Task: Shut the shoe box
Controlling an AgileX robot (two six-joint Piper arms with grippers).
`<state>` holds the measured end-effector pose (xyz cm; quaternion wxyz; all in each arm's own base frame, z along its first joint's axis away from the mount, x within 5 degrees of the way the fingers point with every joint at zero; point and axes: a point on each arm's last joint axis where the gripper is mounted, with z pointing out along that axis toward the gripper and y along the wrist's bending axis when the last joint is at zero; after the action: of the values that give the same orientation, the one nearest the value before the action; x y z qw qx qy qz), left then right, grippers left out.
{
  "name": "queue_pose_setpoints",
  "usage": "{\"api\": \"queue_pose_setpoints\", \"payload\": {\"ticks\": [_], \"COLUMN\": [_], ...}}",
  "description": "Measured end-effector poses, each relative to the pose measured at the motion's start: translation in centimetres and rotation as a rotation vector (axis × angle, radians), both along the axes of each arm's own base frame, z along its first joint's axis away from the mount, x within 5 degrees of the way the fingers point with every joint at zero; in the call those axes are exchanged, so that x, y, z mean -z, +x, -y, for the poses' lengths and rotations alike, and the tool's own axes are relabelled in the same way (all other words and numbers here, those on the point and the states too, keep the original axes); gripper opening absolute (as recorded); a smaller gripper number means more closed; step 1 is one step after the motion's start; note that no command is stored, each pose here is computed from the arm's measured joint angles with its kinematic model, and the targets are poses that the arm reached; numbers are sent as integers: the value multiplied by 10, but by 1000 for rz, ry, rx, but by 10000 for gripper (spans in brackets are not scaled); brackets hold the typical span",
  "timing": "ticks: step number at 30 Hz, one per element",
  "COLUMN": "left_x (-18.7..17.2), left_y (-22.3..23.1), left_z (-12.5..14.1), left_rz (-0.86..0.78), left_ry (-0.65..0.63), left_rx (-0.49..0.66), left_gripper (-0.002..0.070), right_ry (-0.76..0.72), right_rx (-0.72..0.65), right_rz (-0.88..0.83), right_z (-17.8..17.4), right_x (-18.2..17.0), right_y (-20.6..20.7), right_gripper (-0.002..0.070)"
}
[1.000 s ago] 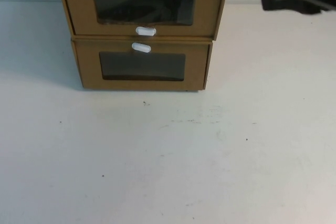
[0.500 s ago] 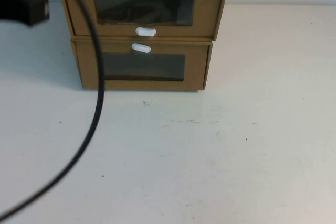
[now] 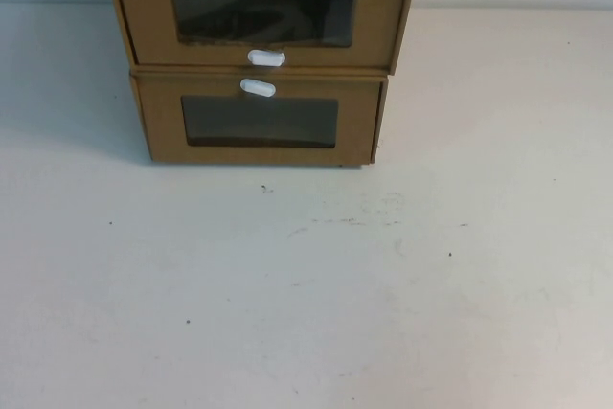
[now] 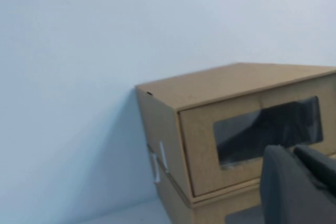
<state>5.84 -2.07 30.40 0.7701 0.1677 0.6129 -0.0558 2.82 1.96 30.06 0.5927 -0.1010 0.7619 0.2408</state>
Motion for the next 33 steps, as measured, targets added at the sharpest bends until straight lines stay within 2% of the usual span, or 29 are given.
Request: {"api": "queue_pose_setpoints", "payload": {"ticks": [6,15,19,33], "left_x": [31,91,95,97], "left_y": [-11,1,1,1], "left_z": [-9,-9,-8,-6], "left_rz": [64,-85,-112,-132], "left_ry": [-22,-19,-31,-28], "left_rx": [-51,-88,-73,-53], "left_gripper": [-5,-5,-5,-5], "right_ry": [89,179,172,114], "right_rx": [11,68,75,64], "right_rz": [69,210,191,75], "right_z": [-6,-9,-9,-10], "right_x": [20,69,87,102], "right_y": [14,30,32,31], "right_gripper": [-11,-11,-11,-11]}}
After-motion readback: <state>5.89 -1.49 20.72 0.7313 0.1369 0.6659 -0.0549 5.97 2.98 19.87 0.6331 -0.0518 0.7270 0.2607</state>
